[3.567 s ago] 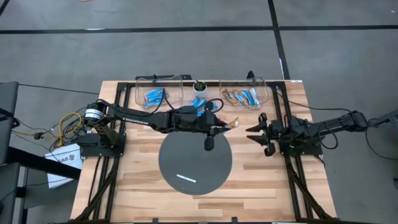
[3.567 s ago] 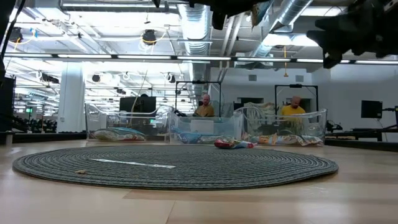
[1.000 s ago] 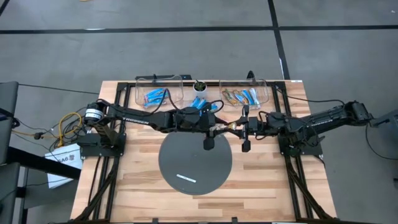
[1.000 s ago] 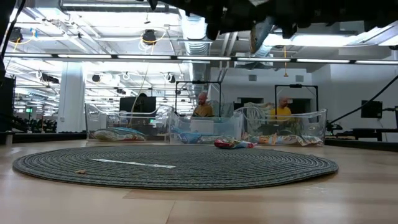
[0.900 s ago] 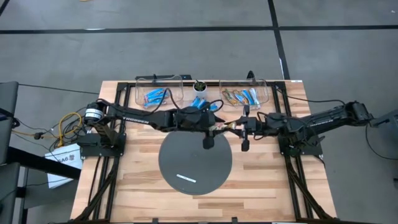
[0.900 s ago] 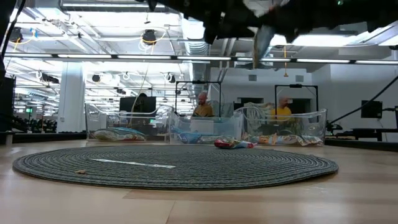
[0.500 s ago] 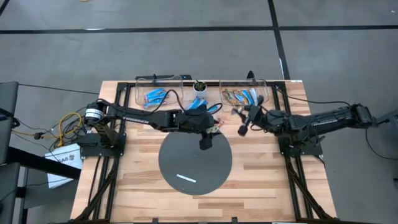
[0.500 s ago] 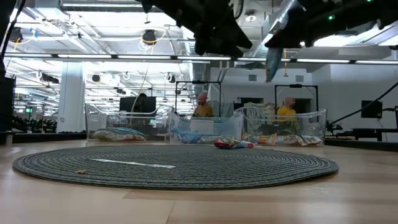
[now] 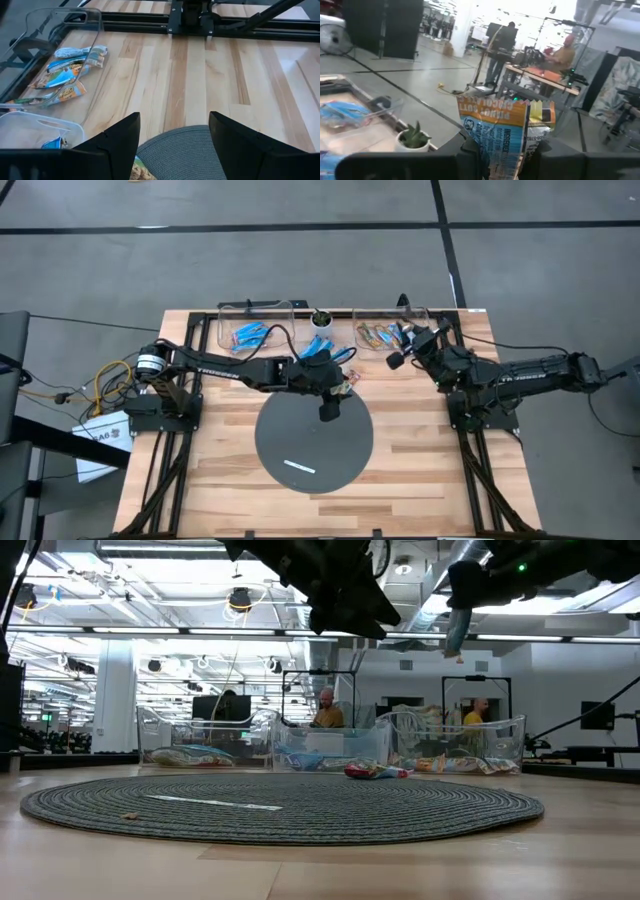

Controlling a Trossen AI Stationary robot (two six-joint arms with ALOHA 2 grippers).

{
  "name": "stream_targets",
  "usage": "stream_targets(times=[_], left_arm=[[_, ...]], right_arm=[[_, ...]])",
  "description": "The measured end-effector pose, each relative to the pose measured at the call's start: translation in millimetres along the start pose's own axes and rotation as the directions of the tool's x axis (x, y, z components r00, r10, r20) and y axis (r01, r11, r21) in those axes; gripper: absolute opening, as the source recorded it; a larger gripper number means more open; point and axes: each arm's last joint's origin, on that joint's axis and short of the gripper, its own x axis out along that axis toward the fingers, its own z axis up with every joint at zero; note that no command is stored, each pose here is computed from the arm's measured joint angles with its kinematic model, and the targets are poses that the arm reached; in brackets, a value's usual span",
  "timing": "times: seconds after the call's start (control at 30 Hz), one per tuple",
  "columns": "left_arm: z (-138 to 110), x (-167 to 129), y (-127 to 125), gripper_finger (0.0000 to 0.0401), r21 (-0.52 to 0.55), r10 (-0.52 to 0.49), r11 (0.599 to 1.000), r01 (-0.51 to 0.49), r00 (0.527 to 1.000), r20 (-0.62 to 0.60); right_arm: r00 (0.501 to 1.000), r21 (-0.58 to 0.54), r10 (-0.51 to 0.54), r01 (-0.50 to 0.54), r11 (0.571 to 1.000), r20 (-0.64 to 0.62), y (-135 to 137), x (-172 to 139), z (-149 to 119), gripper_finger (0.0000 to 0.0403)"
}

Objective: Pick and place Granola Bars by type
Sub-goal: Put the yellow granola bar into the right transparent bin

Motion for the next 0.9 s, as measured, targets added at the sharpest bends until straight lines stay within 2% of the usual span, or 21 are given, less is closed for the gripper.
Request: stream_targets(times=[0.23, 0.37, 0.43, 0.73, 0.9], left_arm=[[-0.1, 0.0, 0.0, 0.0231, 0.000, 0.000, 1.000, 0.000, 1.000, -0.001], [-0.4, 0.0, 0.0, 0.0231, -0.001, 0.000, 1.000, 0.000, 1.000, -0.003], [-0.9, 0.0, 0.0, 0.0231, -0.007, 0.000, 1.000, 0.000, 1.000, -0.009], [-1.5, 0.0, -0.1, 0.0231, -0.015, 0.000, 1.000, 0.000, 1.000, -0.015], [-1.5, 0.0, 0.0, 0.0231, -0.015, 0.000, 1.000, 0.000, 1.000, -0.015]], right_arm=[[0.999, -0.010, -0.043, 0.043, 0.999, -0.029, -6.8, 13.2, -5.0, 0.0068], [0.989, -0.014, -0.075, 0.073, 0.997, -0.125, -13.1, 27.7, -2.1, 0.0068], [0.980, -0.009, -0.054, 0.053, 0.999, -0.193, -15.1, 35.9, -0.6, 0.0068], [0.898, 0.041, 0.013, 0.005, 0.999, -0.440, -26.7, 76.6, 9.0, 0.0068], [0.833, 0.062, 0.059, -0.030, 0.998, -0.550, -32.1, 94.2, 0.4, 0.0068]])
